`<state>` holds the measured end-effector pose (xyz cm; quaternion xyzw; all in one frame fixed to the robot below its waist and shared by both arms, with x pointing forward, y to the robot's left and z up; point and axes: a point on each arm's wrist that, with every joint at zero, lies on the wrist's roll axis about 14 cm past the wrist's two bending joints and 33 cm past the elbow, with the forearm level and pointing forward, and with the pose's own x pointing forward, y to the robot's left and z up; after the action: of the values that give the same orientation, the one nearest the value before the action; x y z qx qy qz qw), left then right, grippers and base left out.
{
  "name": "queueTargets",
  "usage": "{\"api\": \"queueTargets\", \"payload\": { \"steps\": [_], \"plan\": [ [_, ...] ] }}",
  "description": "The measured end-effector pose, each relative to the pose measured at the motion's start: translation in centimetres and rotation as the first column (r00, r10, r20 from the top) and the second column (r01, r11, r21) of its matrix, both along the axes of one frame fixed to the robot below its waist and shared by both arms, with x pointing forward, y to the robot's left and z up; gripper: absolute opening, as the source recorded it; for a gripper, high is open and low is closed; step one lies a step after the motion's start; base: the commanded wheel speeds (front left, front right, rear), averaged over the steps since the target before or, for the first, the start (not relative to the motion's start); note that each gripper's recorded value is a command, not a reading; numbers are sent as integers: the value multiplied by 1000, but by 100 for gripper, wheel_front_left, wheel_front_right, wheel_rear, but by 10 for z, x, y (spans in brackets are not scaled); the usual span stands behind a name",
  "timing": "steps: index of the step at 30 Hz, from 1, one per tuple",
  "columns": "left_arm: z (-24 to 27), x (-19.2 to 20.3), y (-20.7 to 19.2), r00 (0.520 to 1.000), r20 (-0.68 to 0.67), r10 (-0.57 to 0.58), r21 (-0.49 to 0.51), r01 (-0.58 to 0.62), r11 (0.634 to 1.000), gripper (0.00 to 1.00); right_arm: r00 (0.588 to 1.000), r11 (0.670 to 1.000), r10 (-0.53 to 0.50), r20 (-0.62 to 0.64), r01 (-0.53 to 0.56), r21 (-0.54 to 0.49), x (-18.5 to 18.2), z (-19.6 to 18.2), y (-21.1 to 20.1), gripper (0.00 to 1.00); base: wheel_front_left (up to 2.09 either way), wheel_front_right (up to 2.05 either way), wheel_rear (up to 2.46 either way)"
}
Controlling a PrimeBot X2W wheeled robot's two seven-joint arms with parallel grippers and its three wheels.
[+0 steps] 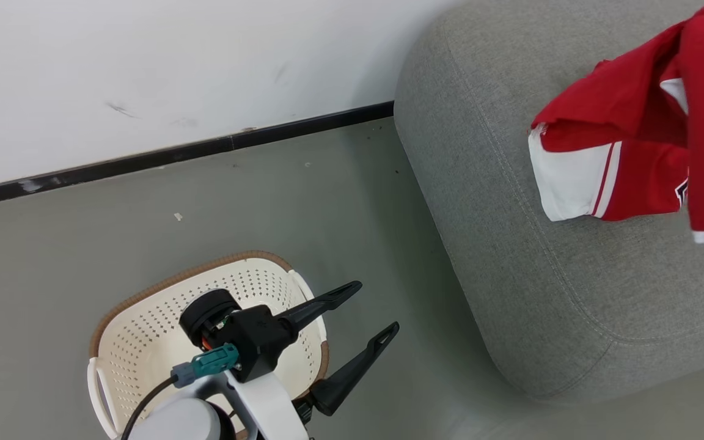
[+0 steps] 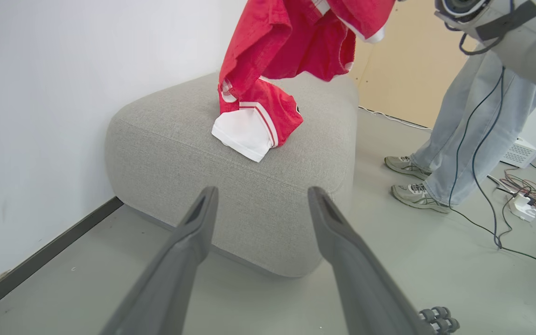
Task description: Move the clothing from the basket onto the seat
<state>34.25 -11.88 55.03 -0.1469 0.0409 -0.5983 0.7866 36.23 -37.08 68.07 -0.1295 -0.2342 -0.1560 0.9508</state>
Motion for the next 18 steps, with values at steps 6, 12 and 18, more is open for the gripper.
{"api": "queueTargets", "payload": {
  "steps": [6, 12, 18],
  "plan": [
    [-14, 4, 6, 1000, -26, -2, 31, 3, 1000, 100, 998, 998, -64, -25, 64, 0, 8, 0, -28, 0, 0, 0, 0],
    [-28, 10, 14, 999, -52, 2, 59, 1, 998, 100, 994, 995, -102, -40, 102, -6, 18, 2, -46, 0, 0, 0, 0],
    [-42, 16, 22, 997, -78, 7, 88, 0, 996, 100, 989, 988, -147, -31, 146, -44, 26, 15, -62, 0, 0, 0, 0]
  ]
}}
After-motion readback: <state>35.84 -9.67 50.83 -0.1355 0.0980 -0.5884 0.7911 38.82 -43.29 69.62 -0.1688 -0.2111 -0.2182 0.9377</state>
